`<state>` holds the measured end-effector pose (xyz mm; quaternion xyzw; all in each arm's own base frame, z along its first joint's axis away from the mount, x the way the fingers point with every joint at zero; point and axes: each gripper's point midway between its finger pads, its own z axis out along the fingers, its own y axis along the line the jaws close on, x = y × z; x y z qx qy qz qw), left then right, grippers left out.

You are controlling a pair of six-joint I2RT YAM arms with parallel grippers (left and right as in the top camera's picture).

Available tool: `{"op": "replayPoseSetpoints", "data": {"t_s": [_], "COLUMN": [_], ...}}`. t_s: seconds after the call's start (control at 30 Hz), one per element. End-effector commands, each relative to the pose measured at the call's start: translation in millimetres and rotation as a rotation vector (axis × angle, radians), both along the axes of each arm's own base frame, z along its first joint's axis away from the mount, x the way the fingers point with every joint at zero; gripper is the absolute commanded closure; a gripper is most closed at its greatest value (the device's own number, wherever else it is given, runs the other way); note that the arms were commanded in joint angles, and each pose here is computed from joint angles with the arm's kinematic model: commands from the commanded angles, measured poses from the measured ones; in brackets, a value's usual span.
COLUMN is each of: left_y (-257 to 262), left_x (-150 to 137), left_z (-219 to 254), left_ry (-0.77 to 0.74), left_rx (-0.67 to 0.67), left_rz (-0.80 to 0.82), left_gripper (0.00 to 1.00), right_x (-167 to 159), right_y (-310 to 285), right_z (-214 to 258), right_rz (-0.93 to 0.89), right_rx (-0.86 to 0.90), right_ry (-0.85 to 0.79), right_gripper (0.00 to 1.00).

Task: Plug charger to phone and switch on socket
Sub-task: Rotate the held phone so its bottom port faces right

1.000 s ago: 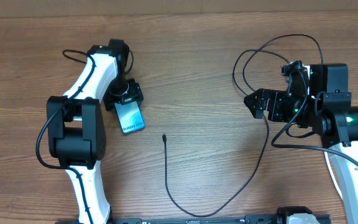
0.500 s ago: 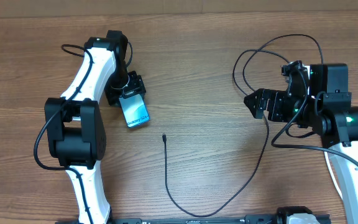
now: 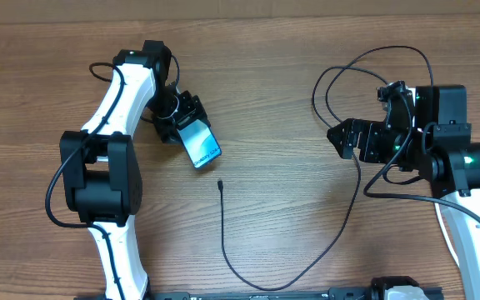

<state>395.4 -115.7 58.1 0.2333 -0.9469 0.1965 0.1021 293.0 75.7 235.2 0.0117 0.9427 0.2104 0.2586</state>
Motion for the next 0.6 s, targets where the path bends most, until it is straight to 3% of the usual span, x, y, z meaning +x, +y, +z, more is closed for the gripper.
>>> {"op": "replayPoseSetpoints", "data": {"t_s": [0.0, 0.57], "left_y": [-22, -61], "left_x": [7, 3], "left_z": [16, 50], "left_ry": [0.031, 0.137], "left_rx": [-0.118, -0.406], "left_rz": [0.084, 0.168], "left_gripper": [0.44, 0.48], "right_x": [5, 6], "right_y": [2, 2], "right_z": [8, 9], "right_rz": [-0.022, -0.094], "right_rx": [0.022, 0.069], "right_ry": [-0.015, 0.015], "right_gripper": [0.00, 0.00]}}
